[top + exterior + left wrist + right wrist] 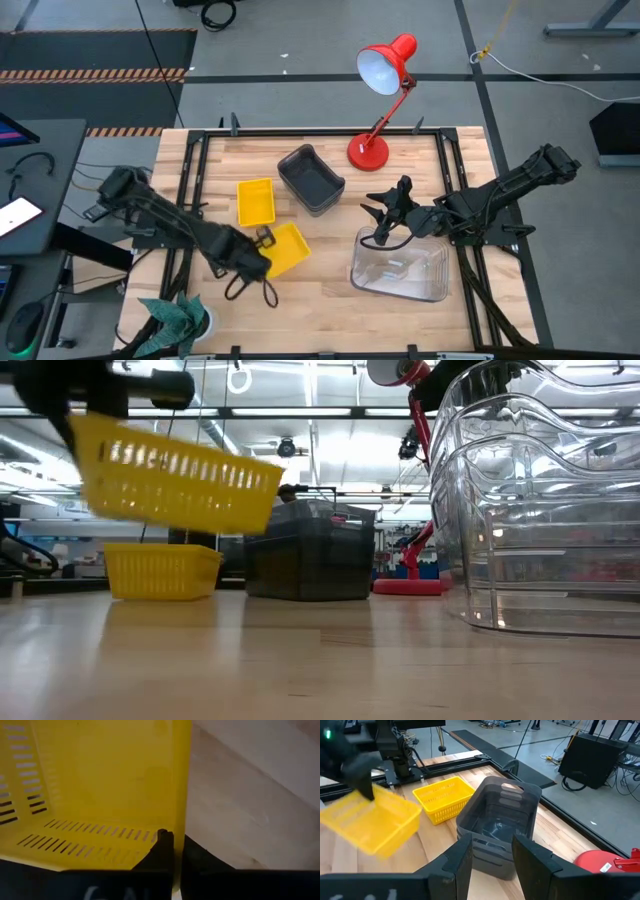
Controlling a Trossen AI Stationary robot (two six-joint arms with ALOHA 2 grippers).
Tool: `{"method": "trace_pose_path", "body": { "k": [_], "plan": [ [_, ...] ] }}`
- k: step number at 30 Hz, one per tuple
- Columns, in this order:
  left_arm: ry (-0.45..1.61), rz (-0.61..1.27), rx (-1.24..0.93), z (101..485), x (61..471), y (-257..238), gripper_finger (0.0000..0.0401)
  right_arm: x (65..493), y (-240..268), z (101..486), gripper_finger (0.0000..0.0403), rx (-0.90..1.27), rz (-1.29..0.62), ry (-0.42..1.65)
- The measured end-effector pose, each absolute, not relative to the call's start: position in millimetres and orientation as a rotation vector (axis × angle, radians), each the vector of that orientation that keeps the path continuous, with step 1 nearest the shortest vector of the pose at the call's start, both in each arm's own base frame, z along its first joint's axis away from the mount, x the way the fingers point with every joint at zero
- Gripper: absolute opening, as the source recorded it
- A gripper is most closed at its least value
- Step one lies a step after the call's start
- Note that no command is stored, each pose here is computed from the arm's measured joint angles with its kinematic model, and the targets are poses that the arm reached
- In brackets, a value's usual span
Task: Stack baskets by color
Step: Stack the yellow bin on the stacked yellow bins
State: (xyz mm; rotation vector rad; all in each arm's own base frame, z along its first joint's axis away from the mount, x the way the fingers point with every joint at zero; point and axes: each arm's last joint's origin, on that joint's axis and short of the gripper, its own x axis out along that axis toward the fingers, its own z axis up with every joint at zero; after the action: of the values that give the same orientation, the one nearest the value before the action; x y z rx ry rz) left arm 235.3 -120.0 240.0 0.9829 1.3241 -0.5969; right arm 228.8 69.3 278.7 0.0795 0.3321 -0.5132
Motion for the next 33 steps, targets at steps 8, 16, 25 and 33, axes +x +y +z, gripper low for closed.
{"method": "trace_pose_path", "body": {
  "k": [8, 16, 25, 33],
  "plan": [
    [1.316, -0.376, 0.746, 279.1, 209.3, -85.5, 0.0007, 228.8, 69.3, 278.6, 0.0143, 0.079, -0.514, 0.333],
    [1.426, -0.201, 0.492, 282.2, 206.6, -56.3, 0.0007, 229.0, 69.4, 279.1, 0.0143, 0.086, -0.514, 0.327],
    [1.553, -0.024, 0.157, 256.0, 205.0, -22.2, 0.0009, 229.1, 69.4, 279.3, 0.0143, 0.086, -0.513, 0.326],
    [1.540, 0.134, 0.056, 234.3, 205.9, -2.4, 0.0009, 229.1, 69.4, 279.2, 0.0143, 0.086, -0.513, 0.327]
  ]
}}
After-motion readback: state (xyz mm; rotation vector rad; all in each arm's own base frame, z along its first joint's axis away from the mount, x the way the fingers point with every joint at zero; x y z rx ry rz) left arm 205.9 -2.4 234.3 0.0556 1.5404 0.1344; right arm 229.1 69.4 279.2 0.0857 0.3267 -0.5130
